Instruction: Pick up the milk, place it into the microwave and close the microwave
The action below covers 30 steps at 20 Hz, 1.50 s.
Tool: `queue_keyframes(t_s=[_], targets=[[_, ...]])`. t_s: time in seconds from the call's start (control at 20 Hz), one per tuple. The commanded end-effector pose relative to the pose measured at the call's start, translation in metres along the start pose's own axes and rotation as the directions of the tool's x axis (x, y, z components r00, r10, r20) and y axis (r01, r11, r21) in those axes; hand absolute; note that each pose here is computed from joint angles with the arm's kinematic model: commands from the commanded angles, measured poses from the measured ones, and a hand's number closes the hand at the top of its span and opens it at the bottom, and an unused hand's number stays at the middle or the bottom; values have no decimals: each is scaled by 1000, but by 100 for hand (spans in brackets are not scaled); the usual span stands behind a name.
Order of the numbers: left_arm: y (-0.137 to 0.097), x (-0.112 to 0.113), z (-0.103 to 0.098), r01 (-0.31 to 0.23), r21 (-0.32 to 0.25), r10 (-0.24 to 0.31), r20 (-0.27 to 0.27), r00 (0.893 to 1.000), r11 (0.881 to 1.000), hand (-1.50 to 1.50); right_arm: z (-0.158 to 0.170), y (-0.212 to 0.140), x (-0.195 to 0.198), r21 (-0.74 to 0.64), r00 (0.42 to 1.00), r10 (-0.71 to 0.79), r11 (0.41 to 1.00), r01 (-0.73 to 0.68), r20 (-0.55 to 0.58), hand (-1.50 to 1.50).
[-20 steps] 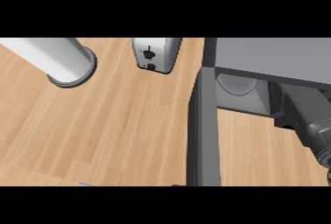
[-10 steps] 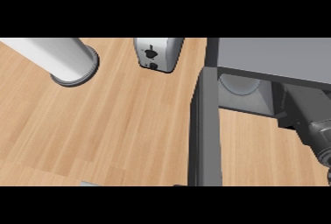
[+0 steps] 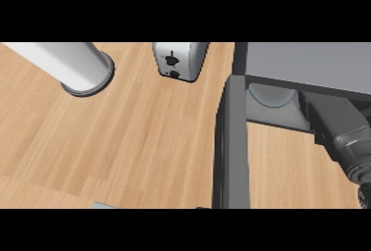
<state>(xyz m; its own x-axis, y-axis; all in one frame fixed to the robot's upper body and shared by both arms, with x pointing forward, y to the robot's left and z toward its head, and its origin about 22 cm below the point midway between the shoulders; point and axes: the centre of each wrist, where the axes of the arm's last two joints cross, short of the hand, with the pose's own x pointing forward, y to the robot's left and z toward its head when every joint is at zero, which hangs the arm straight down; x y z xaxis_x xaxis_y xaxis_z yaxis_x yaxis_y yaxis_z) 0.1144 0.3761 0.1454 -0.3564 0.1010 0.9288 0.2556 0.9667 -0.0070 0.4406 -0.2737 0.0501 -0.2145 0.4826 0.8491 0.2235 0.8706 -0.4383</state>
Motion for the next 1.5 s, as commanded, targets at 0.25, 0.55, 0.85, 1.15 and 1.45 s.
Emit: queue_keyframes(t_s=[0.25,0.55,0.85,1.15,1.45], targets=[[0,-13,-8,-26,-24,25,-35,999,999,-150,-25,56,64,3,998,-3,1000,3,56,-150],[-3,-20,-8,-28,-42,25,-67,997,999,-150,-27,62,72,-25,995,-36,999,39,94,-150],[-8,-28,0,-58,-26,55,-97,994,998,-150,-27,52,65,-126,996,-43,991,52,75,-150],[-19,-39,5,-52,-29,48,-121,992,998,-150,-19,42,45,-19,998,-1,1000,3,65,-150],[-39,-63,8,-131,-105,122,-90,988,986,-150,-8,35,25,56,994,-106,993,104,23,-150]])
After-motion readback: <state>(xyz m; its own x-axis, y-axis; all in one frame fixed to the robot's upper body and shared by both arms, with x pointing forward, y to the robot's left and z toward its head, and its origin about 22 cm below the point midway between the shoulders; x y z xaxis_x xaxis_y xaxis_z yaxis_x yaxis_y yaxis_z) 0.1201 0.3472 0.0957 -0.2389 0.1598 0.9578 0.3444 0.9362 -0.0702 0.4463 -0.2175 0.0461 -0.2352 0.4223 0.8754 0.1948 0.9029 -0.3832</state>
